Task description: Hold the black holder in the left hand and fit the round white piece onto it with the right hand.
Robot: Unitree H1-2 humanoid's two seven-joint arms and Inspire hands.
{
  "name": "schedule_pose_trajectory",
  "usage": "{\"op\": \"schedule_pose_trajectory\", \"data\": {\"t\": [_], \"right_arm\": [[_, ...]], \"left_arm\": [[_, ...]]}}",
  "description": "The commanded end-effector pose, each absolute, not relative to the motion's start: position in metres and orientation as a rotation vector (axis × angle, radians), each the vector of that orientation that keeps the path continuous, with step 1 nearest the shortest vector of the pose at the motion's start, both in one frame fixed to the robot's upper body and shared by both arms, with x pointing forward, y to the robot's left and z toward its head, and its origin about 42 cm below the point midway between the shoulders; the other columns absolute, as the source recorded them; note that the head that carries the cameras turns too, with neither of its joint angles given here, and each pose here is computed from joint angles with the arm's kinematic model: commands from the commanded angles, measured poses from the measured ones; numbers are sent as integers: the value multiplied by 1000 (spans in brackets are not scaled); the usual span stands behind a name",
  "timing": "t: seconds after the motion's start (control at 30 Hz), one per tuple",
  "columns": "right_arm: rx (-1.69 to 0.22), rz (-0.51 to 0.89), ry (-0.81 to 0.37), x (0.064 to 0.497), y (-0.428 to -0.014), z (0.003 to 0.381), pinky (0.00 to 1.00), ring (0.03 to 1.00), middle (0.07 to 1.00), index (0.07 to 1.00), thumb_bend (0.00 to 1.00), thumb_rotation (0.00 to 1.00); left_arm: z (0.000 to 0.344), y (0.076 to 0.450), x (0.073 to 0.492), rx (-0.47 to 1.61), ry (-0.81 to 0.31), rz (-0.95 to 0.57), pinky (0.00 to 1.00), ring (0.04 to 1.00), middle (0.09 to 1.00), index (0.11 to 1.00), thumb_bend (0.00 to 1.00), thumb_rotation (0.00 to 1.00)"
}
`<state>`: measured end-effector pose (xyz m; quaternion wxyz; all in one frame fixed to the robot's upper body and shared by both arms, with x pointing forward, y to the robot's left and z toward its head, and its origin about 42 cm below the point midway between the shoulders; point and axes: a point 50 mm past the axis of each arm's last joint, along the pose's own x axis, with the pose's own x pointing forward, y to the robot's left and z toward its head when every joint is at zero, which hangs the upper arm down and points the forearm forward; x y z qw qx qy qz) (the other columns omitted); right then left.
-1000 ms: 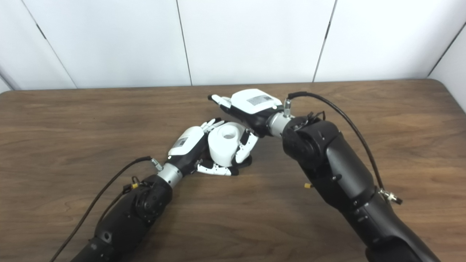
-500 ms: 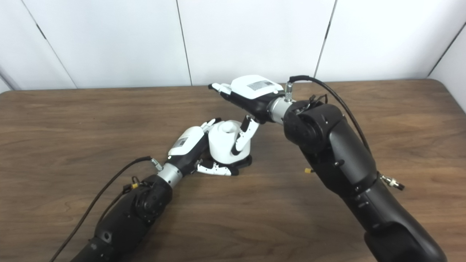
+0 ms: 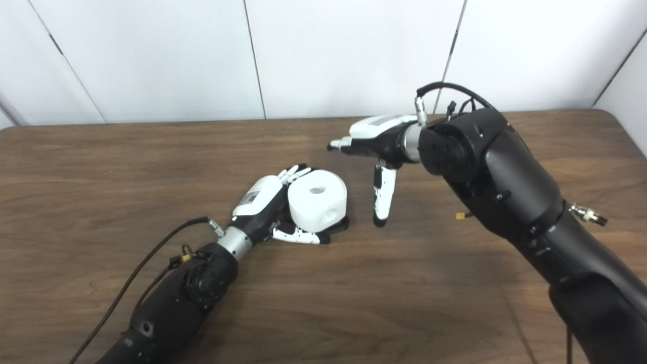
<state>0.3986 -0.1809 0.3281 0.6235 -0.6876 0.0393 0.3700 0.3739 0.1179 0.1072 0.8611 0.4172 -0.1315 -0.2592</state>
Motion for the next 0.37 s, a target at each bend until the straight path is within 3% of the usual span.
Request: {"op": "schedule_pose_trajectory", "data": {"t": [0.0,0.23,0.33], "right_arm": [[-1572,864,131,398,-184,355,673,928,1000,1000,1000,182],[-1598,832,141,401,-193,367,682,964,1000,1000,1000,184],[-1604,800,162,403,-203,369,736,935,1000,1000,974,137]], "left_arm": [[64,120,349,919,-103,-681,1000,1000,938,481,524,58],[65,121,349,916,-105,-676,1000,1000,938,481,524,58],[64,122,349,912,-106,-674,1000,1000,937,482,524,57]]}}
